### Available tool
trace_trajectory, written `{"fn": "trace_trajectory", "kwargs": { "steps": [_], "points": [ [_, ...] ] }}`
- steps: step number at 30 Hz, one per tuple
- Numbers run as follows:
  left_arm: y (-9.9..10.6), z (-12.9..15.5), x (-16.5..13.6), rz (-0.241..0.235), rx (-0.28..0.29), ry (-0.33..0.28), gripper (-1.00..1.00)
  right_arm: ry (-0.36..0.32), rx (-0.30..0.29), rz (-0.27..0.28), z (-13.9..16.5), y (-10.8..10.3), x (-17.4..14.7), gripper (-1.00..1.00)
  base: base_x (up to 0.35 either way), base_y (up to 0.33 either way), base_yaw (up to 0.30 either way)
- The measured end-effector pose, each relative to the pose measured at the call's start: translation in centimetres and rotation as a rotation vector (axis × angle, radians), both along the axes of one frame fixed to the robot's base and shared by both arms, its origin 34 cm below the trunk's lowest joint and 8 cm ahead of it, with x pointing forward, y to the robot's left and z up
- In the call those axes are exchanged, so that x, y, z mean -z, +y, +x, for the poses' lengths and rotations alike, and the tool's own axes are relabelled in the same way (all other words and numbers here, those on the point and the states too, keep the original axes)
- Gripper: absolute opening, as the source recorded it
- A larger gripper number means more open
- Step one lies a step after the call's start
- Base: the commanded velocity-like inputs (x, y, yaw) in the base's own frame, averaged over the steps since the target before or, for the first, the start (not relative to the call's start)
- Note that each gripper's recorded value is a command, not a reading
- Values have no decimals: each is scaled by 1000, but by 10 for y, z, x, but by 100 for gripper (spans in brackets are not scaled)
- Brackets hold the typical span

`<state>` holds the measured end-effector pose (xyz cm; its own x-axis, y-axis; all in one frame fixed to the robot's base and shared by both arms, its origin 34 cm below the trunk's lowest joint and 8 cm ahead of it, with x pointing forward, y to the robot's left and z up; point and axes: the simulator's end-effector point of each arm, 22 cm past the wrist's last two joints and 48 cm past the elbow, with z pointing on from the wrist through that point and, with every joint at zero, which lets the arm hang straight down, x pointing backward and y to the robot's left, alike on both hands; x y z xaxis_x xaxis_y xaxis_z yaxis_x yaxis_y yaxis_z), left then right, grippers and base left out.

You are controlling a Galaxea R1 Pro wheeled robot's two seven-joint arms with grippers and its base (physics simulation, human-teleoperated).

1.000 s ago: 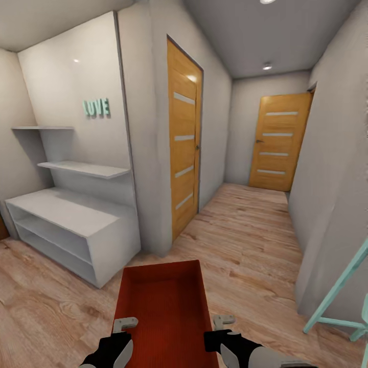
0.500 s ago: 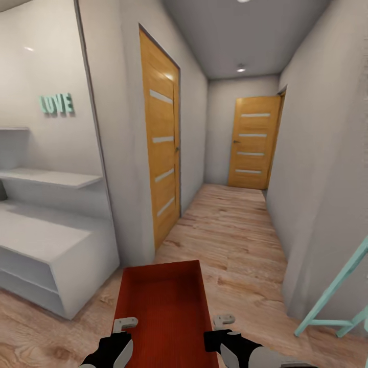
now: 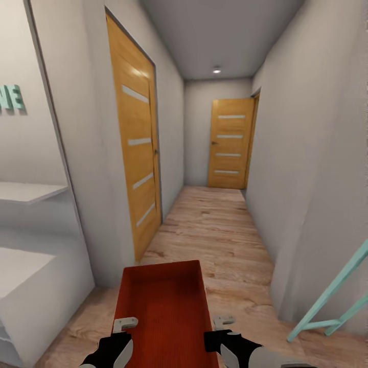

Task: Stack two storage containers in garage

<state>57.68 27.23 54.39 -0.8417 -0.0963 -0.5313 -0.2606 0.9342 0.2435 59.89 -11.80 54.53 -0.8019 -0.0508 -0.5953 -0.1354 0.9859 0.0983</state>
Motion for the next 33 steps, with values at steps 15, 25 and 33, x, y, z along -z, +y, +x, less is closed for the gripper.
{"fn": "trace_trajectory", "kwargs": {
  "steps": [15,25,33],
  "points": [
    [0,1,-3,0,0,-6,-100,-7,0,0,1,0,-3,-100,343,151,-286],
    [0,1,-3,0,0,-5,-100,-5,0,0,1,0,-3,-100,343,151,-119],
    [0,1,-2,0,0,-5,-100,-5,0,0,1,0,-3,-100,343,152,-2]
  ]
}}
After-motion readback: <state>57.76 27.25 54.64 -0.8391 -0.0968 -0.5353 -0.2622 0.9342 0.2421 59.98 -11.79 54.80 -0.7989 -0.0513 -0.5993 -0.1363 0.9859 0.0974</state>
